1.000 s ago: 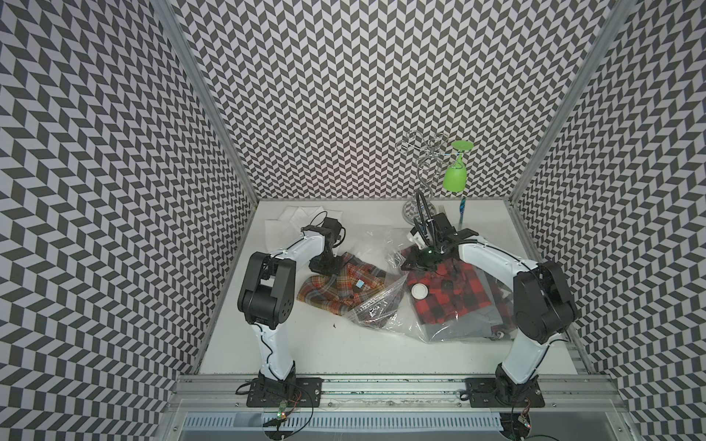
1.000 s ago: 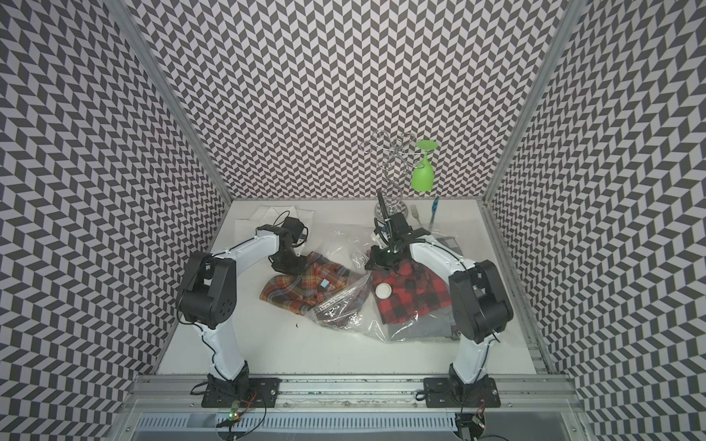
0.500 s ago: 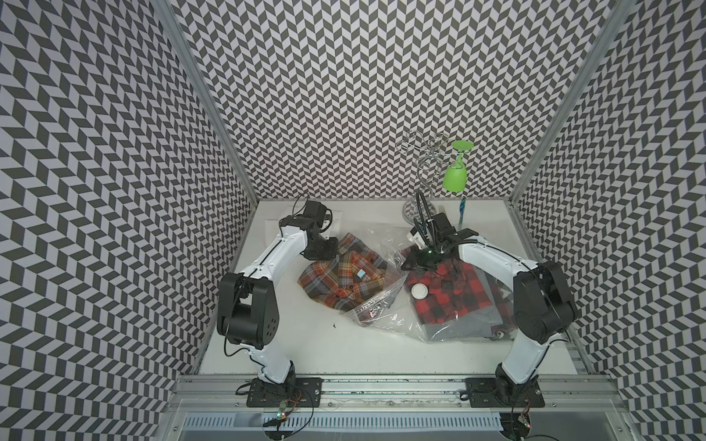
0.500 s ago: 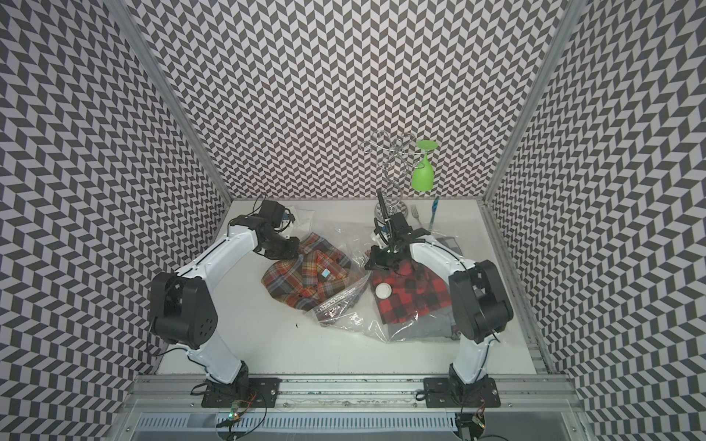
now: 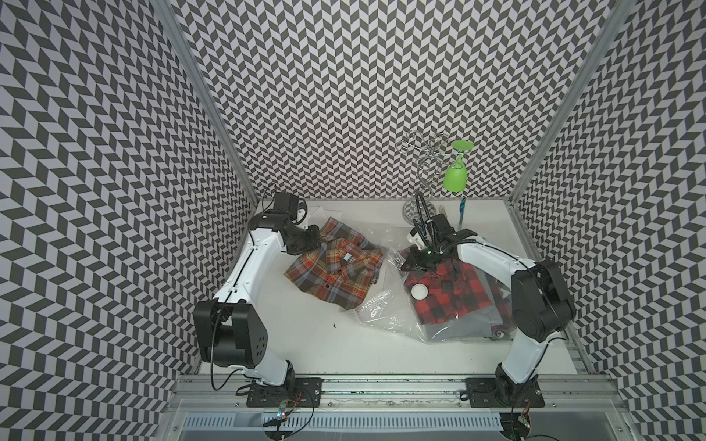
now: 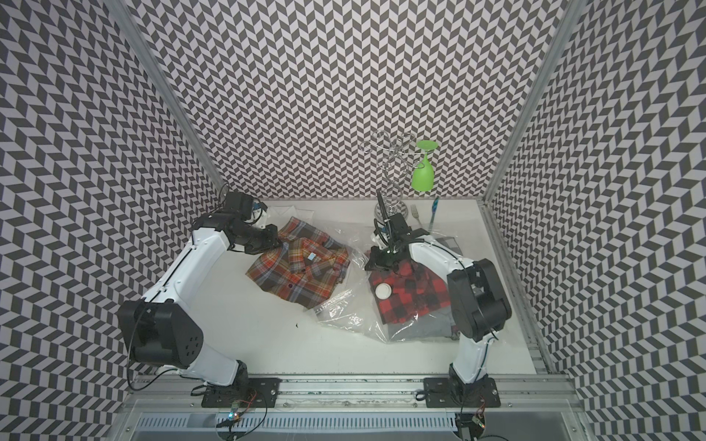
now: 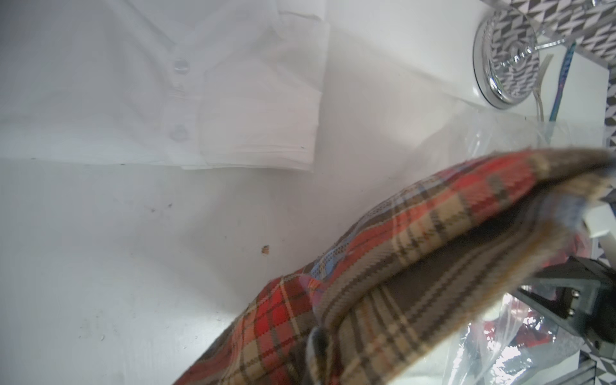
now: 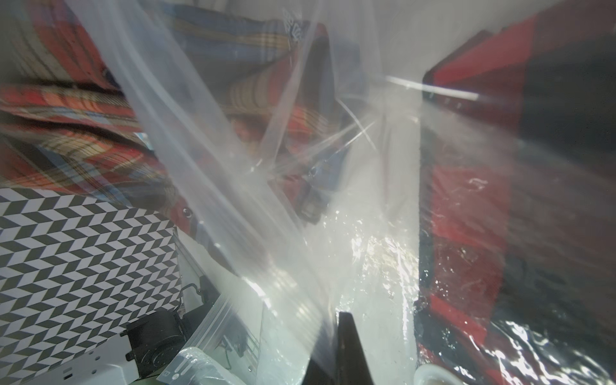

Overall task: Take the shirt out of the vacuum bag
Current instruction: Take out the shirt from the vacuum bag, then place the shirt at the corner of the board.

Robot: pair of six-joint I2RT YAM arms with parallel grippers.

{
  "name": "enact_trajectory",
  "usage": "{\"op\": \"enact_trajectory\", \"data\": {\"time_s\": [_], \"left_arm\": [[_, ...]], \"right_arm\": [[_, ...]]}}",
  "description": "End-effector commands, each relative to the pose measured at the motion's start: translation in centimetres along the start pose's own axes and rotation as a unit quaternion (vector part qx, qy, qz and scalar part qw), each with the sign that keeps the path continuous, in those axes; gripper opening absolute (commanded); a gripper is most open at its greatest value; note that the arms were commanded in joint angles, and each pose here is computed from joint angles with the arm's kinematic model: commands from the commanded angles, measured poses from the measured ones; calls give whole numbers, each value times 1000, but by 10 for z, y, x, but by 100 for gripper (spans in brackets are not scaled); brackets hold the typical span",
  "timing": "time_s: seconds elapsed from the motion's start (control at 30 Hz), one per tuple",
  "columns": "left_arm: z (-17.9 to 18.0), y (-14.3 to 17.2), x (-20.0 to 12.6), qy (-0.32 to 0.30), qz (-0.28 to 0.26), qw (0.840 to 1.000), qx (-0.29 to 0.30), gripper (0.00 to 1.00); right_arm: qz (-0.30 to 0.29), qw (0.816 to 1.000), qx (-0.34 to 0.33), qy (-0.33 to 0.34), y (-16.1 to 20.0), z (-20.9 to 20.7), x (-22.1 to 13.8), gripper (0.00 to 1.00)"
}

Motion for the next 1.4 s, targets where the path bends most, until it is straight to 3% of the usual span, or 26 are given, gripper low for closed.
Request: {"op": "enact_trajectory", "data": {"time_s": [0.0,0.13,0.27,0.6,1.0,1.2,1.37], "left_arm": [[1,-21,-32,5,-55,998,-17,0],[5,-37,-48,20,-84,996,-37,0],[-10,-53,-63,76,-104,990,-48,0],[-55,-92,-118,245,-148,954,-86,0],[-73,-113,-167,329,-170,920,-129,0],[-64,-130,-182,371,-184,892,-182,0],[-67,-138,-180,392,-177,881,-198,0]], "right_arm": [[-10,1000,-11,0,-9,0,0,0],[-9,1000,-12,3,-10,0,0,0],[-5,1000,-11,4,-8,-2,2,0],[-4,1000,-11,6,-8,-3,2,0],[-3,1000,-11,3,-7,-4,5,0],[-5,1000,-15,0,-8,-3,5,0],[-5,1000,-16,-4,-8,-3,7,0]]}}
Point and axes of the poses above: each gripper's point midway between its finger pads, its own x axis out along the fingers, its own z axis along the line the jaws close on, y = z × x, the point moved 1 cm from there along -x, back along the fingers, and after that the axes turned 11 degrees about -x, right-handed, at the moved point
